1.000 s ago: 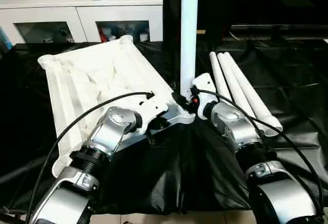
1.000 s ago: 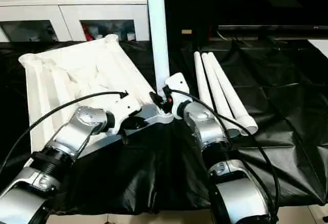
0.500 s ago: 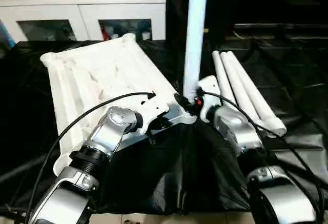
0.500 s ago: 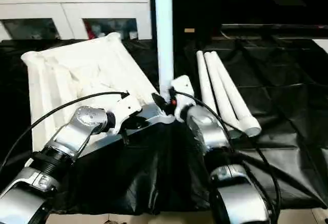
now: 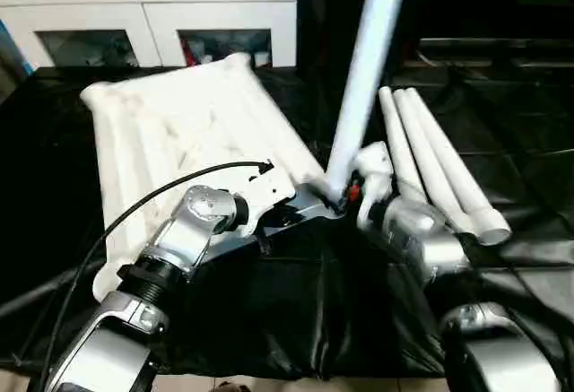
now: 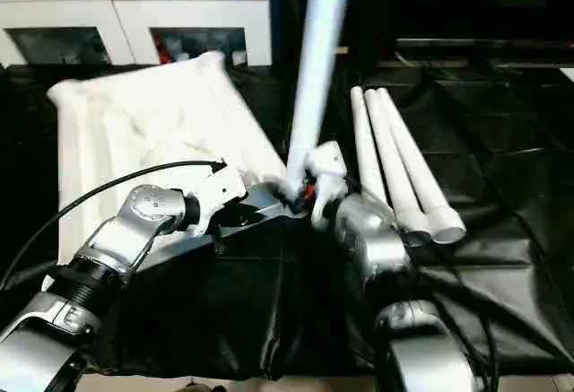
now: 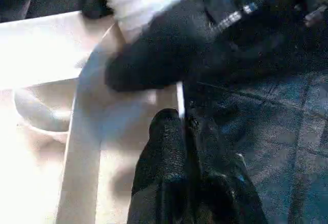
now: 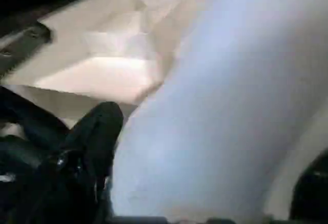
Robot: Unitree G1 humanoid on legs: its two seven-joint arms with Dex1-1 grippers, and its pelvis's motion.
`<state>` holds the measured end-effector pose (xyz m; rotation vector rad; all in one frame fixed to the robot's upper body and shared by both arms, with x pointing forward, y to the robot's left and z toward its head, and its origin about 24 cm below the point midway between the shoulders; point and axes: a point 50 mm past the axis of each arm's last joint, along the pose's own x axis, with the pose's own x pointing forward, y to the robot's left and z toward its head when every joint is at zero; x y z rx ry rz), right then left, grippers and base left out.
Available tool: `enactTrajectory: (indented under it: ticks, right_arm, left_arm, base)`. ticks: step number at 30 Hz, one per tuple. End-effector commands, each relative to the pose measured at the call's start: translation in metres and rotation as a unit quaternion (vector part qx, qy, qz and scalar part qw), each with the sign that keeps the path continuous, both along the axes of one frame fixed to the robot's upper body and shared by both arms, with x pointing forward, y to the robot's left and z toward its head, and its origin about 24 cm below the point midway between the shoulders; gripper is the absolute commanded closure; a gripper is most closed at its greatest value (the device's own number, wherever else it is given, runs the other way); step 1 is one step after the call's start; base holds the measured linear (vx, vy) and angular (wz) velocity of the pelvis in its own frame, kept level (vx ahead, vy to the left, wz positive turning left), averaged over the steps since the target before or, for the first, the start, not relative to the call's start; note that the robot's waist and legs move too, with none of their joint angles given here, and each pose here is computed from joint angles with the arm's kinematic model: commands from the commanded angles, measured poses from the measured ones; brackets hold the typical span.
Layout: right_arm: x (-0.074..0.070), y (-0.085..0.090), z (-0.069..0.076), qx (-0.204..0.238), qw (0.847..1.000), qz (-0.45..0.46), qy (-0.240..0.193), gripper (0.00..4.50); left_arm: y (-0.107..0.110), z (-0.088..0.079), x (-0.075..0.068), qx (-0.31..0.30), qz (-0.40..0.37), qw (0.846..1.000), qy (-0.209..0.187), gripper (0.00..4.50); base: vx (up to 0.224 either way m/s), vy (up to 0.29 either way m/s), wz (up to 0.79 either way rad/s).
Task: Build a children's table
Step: Insert table leg to table base
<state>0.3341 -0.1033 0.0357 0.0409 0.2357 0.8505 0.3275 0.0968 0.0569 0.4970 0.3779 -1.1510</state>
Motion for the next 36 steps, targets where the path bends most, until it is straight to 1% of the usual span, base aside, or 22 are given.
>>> enactTrajectory:
  ticks: [1,4,9,10,12,13,14,15,16,18,20,21,27,32,36]
  right_arm:
    - [-0.007,0.001,-0.007,-0.005,0.999,0.033,0.021,0.64]
    - [-0.010,-0.003,-0.006,-0.012,0.998,0.053,0.018,0.64]
    - [-0.009,-0.010,-0.004,-0.008,0.999,0.046,0.017,0.64]
    - [-0.010,-0.010,-0.004,-0.008,0.999,0.046,0.017,0.80]
    - [-0.013,-0.010,-0.005,-0.006,0.999,0.049,0.019,0.80]
    - [-0.013,-0.010,-0.005,-0.006,0.999,0.049,0.020,0.94]
    - [-0.016,-0.009,-0.006,-0.008,0.998,0.053,0.020,0.94]
    - [-0.020,-0.008,-0.007,-0.010,0.998,0.060,0.020,1.11]
    - [-0.020,-0.008,-0.007,-0.010,0.998,0.060,0.020,1.18]
    - [-0.024,-0.008,-0.007,-0.009,0.998,0.061,0.018,1.18]
    - [-0.027,-0.009,-0.006,-0.008,0.998,0.061,0.014,1.18]
    - [-0.030,-0.010,-0.004,-0.008,0.998,0.063,0.011,1.18]
    - [-0.042,-0.020,0.003,-0.011,0.998,0.067,0.002,1.18]
    - [-0.045,-0.027,0.006,-0.018,0.998,0.056,-0.004,1.18]
    - [-0.048,-0.032,0.011,-0.020,0.999,0.044,-0.007,1.18]
  left_arm:
    - [-0.009,0.001,-0.003,-0.003,-0.042,0.999,-0.002,4.50]
    - [-0.006,0.001,-0.004,0.004,-0.057,0.998,-0.003,4.50]
    - [-0.003,0.000,-0.002,0.009,-0.060,0.998,-0.003,4.50]
    - [-0.003,-0.001,-0.002,0.010,-0.061,0.998,-0.004,4.50]
    - [-0.002,-0.002,-0.004,0.010,-0.064,0.998,-0.002,4.50]
    - [-0.002,-0.002,-0.004,0.010,-0.064,0.998,-0.002,4.50]
    - [-0.001,-0.003,-0.005,0.011,-0.067,0.998,-0.002,4.50]
    - [0.001,-0.005,-0.007,0.017,-0.078,0.997,-0.004,4.50]
    - [0.001,-0.005,-0.007,0.017,-0.078,0.997,-0.004,4.50]
    - [0.004,-0.008,-0.010,0.031,-0.097,0.995,-0.011,4.50]
    - [0.006,-0.009,-0.011,0.033,-0.108,0.994,-0.011,4.50]
    - [0.008,-0.008,-0.012,0.032,-0.116,0.993,-0.018,4.50]
    - [0.015,-0.009,-0.018,0.025,-0.162,0.986,-0.015,4.50]
    - [0.018,-0.007,-0.020,0.019,-0.177,0.984,-0.008,4.50]
    - [0.021,-0.003,-0.016,0.014,-0.172,0.984,-0.033,4.50]
  base:
    - [0.000,0.000,0.00]
    - [0.000,0.000,0.00]
    - [0.000,0.000,0.00]
    - [0.000,0.000,0.00]
    - [0.000,0.000,0.00]
    - [0.000,0.000,0.00]
    - [0.000,0.000,0.00]
    - [0.000,0.000,0.00]
    - [0.000,0.000,0.00]
    - [0.000,0.000,0.00]
    - [0.000,0.000,0.00]
    - [0.000,0.000,0.00]
    - [0.000,0.000,0.00]
    - [0.000,0.000,0.00]
    - [0.000,0.000,0.00]
